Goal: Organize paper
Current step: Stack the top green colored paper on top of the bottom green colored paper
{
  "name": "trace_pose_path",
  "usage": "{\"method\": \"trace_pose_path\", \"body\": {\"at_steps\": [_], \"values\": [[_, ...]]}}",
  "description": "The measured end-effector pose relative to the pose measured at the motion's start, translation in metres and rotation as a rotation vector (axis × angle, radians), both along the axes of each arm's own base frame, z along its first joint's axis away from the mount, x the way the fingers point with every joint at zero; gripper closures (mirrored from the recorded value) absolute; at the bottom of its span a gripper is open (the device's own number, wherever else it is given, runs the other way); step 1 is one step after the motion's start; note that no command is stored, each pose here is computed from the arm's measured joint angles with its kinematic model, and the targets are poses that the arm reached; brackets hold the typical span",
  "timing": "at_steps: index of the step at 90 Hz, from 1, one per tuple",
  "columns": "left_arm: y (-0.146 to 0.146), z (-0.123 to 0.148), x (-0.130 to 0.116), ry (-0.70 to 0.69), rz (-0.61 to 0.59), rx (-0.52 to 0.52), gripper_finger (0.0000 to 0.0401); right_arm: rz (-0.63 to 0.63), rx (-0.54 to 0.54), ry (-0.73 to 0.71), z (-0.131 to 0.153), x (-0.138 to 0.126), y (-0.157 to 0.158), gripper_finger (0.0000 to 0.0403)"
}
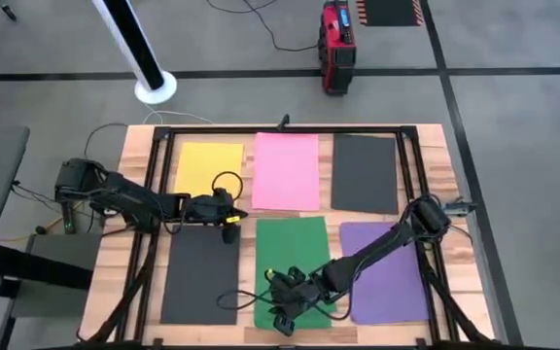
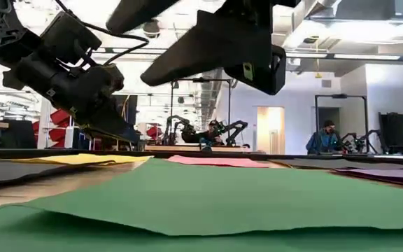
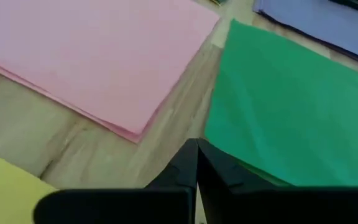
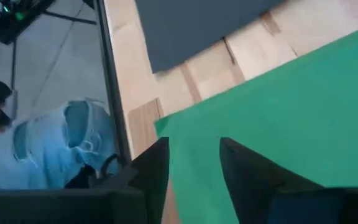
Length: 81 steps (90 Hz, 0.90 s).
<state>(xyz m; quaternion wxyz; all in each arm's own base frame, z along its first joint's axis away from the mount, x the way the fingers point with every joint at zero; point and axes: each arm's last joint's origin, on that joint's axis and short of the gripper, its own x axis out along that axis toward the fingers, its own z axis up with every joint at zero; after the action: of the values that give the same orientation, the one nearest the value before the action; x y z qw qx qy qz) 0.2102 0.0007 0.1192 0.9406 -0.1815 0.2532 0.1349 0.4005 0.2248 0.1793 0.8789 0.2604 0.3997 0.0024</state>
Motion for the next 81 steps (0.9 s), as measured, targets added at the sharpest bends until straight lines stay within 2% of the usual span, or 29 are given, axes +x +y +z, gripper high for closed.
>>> {"method": "trace_pose_path", "body": {"at_steps": [11, 15, 19, 31, 44, 53, 68, 81], "values": [[-0.004, 0.000, 0.000, 0.002, -0.039, 0.006, 0.0401, 0.030, -0.080, 0.069, 0.003, -0.009, -0.005, 0.0341], [-0.005, 0.000, 0.000, 0.002, -0.045, 0.008, 0.0401, 0.023, -0.132, 0.112, 0.006, -0.016, -0.008, 0.0374], [-0.005, 0.001, 0.001, 0.001, -0.048, 0.011, 0.0401, 0.013, -0.194, 0.167, 0.007, -0.024, -0.011, 0.0390], [-0.005, 0.007, 0.008, -0.013, -0.058, 0.043, 0.0401, -0.029, -0.333, 0.389, 0.010, -0.051, -0.024, 0.0400], [-0.005, 0.019, 0.020, -0.006, -0.074, 0.082, 0.0401, -0.074, -0.417, 0.557, 0.009, -0.075, -0.025, 0.0402], [-0.004, 0.025, 0.026, 0.005, -0.055, 0.110, 0.0401, -0.113, -0.434, 0.610, -0.001, -0.087, -0.024, 0.0402], [-0.004, 0.021, 0.024, 0.083, -0.062, 0.098, 0.0401, -0.212, -0.425, 0.658, -0.027, -0.102, -0.028, 0.0403], [-0.019, 0.013, 0.017, 0.193, -0.181, 0.091, 0.0401, -0.241, -0.415, 0.658, -0.038, -0.108, -0.030, 0.0403]]}}
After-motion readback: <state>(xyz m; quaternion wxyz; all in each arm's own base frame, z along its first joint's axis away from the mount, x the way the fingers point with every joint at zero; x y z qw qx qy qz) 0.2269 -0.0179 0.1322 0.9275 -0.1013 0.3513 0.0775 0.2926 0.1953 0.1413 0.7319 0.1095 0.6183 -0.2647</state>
